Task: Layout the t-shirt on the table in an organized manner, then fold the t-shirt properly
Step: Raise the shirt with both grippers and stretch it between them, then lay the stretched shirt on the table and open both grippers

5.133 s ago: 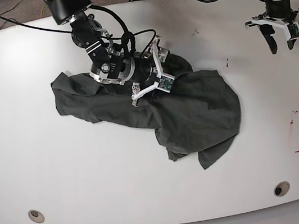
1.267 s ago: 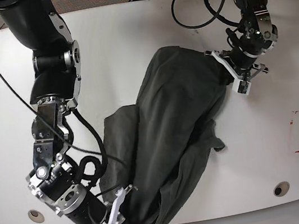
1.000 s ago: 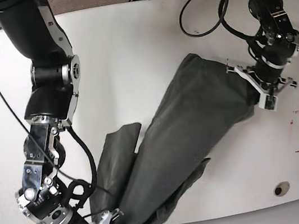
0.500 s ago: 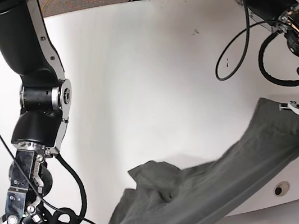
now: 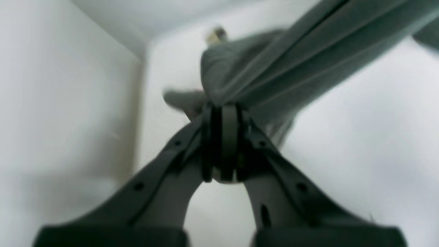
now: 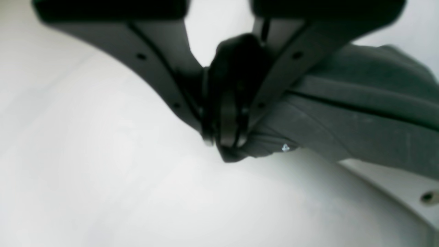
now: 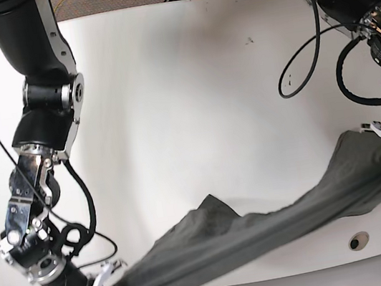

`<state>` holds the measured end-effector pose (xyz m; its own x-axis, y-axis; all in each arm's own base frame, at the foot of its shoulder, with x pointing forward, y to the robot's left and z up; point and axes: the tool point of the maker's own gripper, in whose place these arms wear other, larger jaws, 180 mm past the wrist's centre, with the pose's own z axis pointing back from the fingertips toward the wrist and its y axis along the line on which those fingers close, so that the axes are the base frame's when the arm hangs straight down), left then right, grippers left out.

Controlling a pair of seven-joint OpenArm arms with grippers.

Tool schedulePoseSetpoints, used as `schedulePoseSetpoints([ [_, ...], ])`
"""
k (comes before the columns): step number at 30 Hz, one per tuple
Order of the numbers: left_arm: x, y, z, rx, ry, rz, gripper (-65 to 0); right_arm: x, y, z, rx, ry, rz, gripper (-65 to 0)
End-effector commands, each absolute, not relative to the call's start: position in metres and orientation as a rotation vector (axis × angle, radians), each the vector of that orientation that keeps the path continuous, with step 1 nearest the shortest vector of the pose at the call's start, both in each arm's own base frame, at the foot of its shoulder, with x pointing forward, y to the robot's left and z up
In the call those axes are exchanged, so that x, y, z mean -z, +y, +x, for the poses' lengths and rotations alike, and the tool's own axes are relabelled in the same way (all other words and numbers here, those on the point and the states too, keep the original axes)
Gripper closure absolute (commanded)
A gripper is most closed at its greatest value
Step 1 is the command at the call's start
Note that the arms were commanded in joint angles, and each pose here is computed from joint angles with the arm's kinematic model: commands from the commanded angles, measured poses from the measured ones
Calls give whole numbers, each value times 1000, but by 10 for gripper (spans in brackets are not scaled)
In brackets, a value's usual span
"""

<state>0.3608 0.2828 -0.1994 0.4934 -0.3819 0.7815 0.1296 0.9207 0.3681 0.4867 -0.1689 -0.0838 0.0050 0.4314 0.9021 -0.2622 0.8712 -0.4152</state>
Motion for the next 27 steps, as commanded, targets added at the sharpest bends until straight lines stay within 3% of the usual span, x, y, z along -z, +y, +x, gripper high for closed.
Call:
schedulePoseSetpoints([
  [1, 218, 282, 350, 306, -961, 278, -8, 88, -191, 476, -483, -1476, -189, 0],
  [14, 336, 261, 247, 337, -675, 142, -10, 281, -230, 375, -336, -1068, -99, 0],
  [20, 362, 262, 206, 340, -566, 122, -10, 327, -240, 325, -253, -967, -24, 0],
  [27, 371, 259, 187, 350, -540, 105, -10, 350, -244, 294, -214, -905, 10, 0],
])
